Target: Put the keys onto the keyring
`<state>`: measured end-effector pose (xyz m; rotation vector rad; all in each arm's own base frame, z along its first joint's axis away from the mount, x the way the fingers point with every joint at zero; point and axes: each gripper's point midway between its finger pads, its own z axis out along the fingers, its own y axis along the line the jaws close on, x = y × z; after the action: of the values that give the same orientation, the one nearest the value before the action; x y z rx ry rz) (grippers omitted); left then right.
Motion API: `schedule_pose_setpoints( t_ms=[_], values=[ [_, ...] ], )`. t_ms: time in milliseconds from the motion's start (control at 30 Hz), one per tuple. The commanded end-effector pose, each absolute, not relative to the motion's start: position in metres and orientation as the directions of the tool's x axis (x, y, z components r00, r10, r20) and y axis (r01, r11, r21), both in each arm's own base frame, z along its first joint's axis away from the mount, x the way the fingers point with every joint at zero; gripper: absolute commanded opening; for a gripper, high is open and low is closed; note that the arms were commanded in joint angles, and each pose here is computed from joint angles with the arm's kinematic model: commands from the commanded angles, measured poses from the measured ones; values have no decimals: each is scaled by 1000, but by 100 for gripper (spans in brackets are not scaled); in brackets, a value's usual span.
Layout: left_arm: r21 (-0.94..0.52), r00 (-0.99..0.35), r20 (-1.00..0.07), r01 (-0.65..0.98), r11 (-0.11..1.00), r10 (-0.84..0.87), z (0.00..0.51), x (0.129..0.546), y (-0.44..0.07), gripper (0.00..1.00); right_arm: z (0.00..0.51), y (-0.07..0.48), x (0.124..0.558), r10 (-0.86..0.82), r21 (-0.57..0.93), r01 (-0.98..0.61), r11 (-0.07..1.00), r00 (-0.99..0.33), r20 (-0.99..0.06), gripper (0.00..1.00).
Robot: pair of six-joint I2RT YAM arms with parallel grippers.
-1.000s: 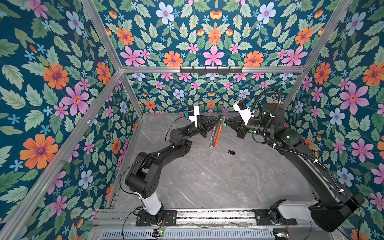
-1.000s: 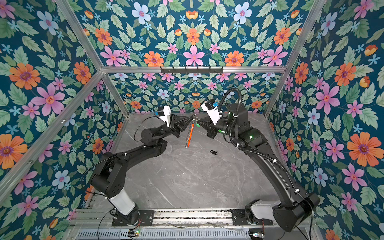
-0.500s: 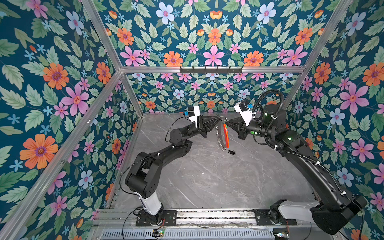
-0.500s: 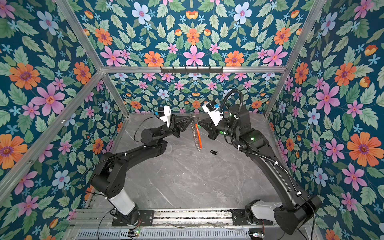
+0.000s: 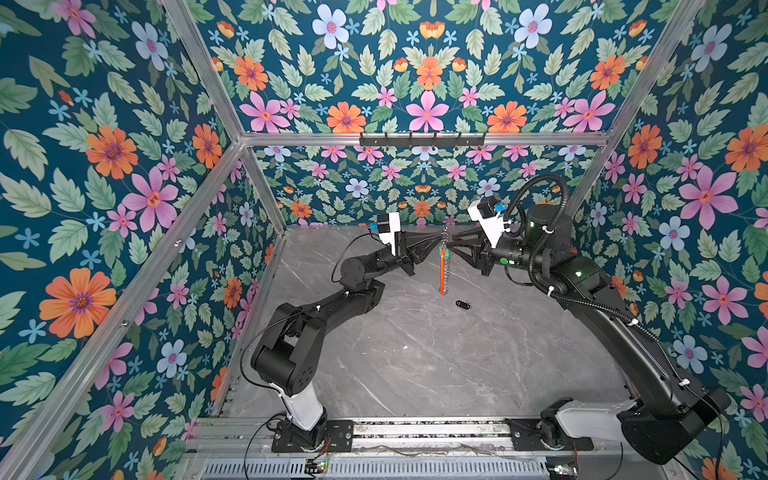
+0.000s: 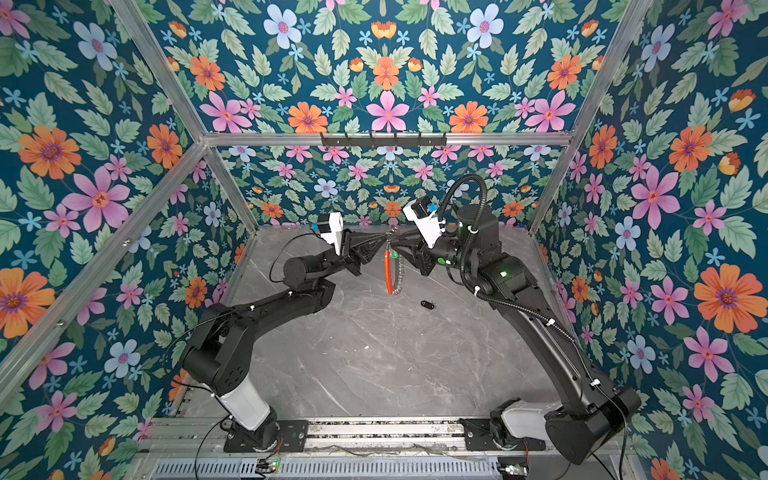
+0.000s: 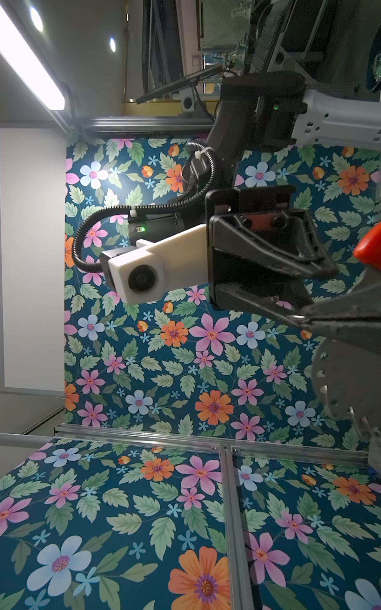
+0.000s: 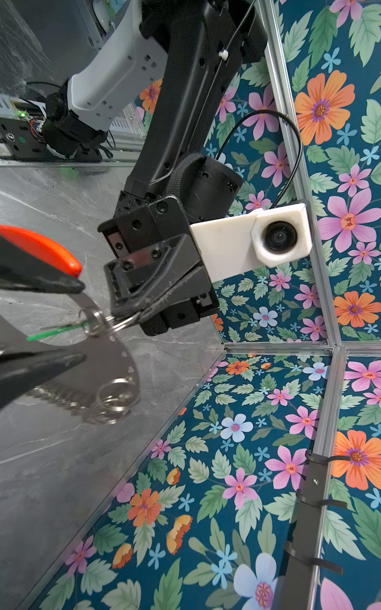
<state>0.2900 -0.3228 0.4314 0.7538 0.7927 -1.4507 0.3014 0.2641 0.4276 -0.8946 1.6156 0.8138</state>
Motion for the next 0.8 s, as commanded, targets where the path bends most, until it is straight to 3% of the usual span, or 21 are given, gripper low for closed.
schedule_pose_setpoints(
  t_ms=[0, 533, 667, 767],
  values=[
    [5, -4, -824, 1000, -14, -567, 438, 284, -320, 0, 438, 270, 300, -118, 68, -889, 453, -135, -984, 30],
    [2, -12, -826, 1000, -24, -563, 437, 283, -321, 0, 436, 275, 304, -111, 87, -895, 437, -150, -982, 11],
    [-5, -17, -828, 1000, -24, -561, 434, 284, -321, 0, 431, 278, 307, -112, 102, -896, 433, -165, -980, 0],
    [-13, -22, -833, 1000, -21, -553, 427, 283, -321, 0, 423, 282, 308, -115, 123, -896, 427, -189, -975, 0]
  ],
)
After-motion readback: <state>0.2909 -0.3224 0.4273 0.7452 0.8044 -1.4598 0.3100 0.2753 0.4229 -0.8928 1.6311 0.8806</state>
